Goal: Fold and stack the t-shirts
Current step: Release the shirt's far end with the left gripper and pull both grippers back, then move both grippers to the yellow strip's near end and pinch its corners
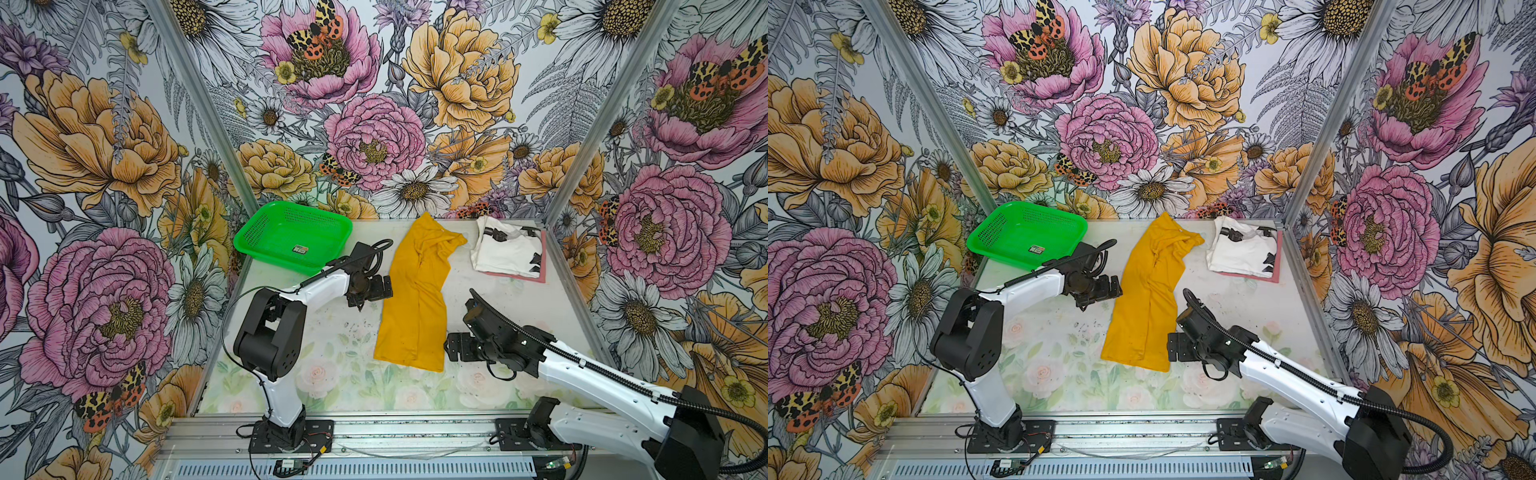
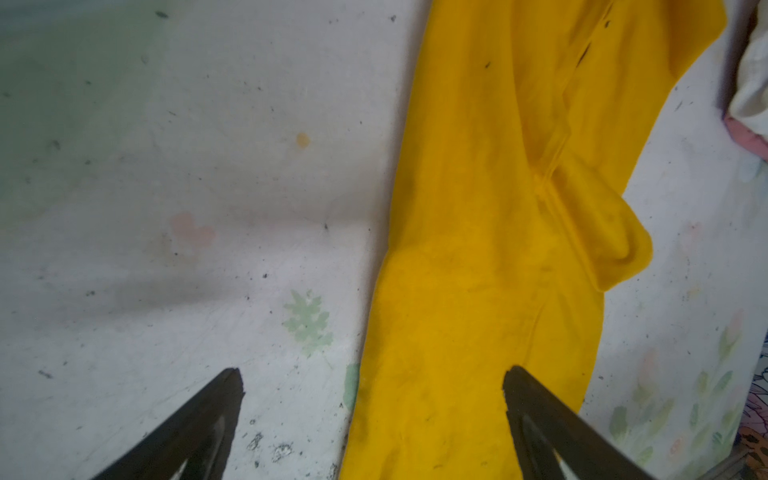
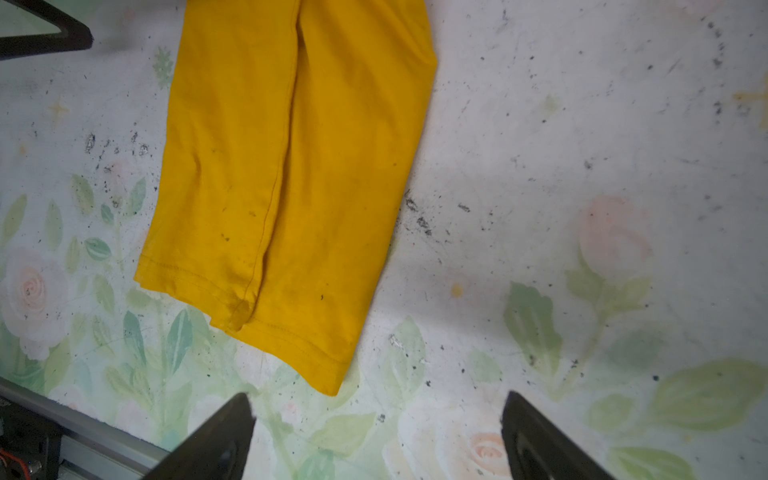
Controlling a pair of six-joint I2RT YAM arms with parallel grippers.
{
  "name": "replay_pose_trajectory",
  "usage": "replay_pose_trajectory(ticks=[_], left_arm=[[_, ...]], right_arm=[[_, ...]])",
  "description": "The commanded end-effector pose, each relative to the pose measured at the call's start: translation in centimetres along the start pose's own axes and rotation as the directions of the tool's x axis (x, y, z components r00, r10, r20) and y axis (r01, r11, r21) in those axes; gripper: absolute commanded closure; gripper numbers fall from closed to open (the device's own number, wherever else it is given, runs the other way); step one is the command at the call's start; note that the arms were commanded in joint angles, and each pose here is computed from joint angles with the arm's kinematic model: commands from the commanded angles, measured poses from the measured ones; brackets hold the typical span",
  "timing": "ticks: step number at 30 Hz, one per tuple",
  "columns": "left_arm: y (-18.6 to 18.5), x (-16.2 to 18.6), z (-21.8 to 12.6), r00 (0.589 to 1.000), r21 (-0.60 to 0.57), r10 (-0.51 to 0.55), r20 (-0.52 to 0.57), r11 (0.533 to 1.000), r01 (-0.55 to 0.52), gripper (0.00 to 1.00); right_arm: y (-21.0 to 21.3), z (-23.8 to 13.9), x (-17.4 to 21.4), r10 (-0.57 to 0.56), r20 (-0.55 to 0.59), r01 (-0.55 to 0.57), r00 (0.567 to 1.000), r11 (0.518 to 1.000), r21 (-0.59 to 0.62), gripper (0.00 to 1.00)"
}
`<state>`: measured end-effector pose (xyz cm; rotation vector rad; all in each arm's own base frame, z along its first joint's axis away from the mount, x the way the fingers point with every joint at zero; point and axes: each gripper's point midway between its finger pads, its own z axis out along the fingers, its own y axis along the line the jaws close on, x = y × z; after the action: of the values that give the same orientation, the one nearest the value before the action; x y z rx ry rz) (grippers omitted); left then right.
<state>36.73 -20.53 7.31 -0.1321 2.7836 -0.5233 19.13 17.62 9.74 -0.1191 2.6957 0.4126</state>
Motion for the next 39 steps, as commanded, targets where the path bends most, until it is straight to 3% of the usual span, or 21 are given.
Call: replay_pose_trajectory(ticks=[1,13,17,31,39], left_arm=[[-0.4,-0.3,-1.1,0.999,0.051,0.007,0.040,0.999,-0.009,0.01],[0.2,-0.9,-4.6,0.989,0.053,0.035,0.145,0.998,-0.043,0.01],[1.2,-0.9,-5.8,0.985,0.061,0.009,0.170,0.998,-0.020,0.01],[5.7,2.9,-9.5,0.966,0.059,-0.058,0.251,0.997,0.045,0.01],[6.6,4.2,-9.8,0.962,0.071,-0.092,0.255,0.995,0.076,0.01]], right_arm=[[0.6,-0.2,-1.3,-0.012,0.034,0.013,0.999,1.000,-0.014,0.09],[1.8,2.3,-0.9,-0.015,-0.035,0.013,0.999,0.998,-0.066,0.29],[1.8,3.0,-0.4,-0.016,-0.055,0.013,0.998,0.998,-0.065,0.39],[1.6,4.9,1.5,-0.001,-0.106,-0.011,0.994,0.994,-0.112,0.57],[3.4,6.8,3.0,-0.024,-0.172,-0.003,0.985,0.988,-0.156,0.59]])
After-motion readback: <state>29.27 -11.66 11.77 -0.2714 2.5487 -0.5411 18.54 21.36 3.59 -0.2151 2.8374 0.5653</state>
